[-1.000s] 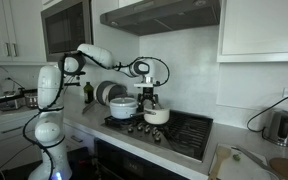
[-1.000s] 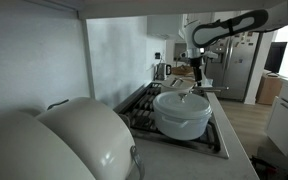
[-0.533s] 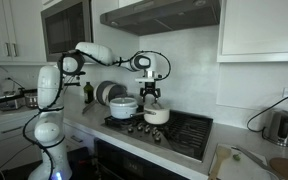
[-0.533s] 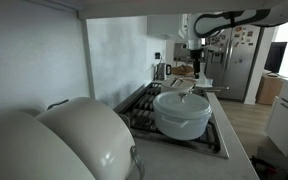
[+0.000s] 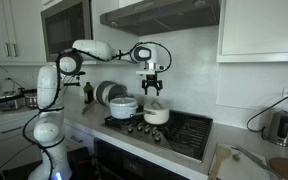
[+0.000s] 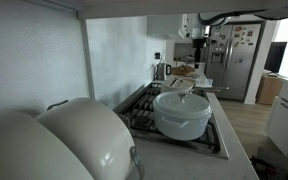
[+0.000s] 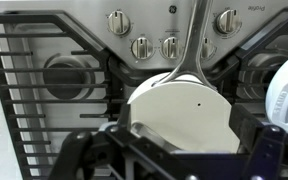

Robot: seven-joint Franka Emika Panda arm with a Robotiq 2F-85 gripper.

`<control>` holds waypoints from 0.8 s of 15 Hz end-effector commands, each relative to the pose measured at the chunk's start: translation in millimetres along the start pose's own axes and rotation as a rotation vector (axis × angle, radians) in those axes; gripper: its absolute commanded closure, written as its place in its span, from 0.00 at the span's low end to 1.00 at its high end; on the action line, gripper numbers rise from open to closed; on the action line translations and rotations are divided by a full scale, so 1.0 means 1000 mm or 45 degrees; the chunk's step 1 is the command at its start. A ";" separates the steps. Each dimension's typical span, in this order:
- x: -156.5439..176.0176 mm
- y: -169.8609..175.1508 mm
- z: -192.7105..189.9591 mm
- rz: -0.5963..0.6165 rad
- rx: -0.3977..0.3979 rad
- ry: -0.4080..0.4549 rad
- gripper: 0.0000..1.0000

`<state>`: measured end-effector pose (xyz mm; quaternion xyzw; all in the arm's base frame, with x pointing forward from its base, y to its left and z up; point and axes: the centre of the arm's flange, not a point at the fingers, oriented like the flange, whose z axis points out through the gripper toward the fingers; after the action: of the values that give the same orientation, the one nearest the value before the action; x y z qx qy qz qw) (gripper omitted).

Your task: Move the pot at the right to the left then remove the lid on the pot on the right and place it on the stove

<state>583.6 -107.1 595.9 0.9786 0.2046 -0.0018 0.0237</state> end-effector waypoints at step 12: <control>0.010 -0.010 0.011 -0.020 0.004 -0.029 0.00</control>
<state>586.6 -105.5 588.8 0.9782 0.2063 -0.0075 0.0217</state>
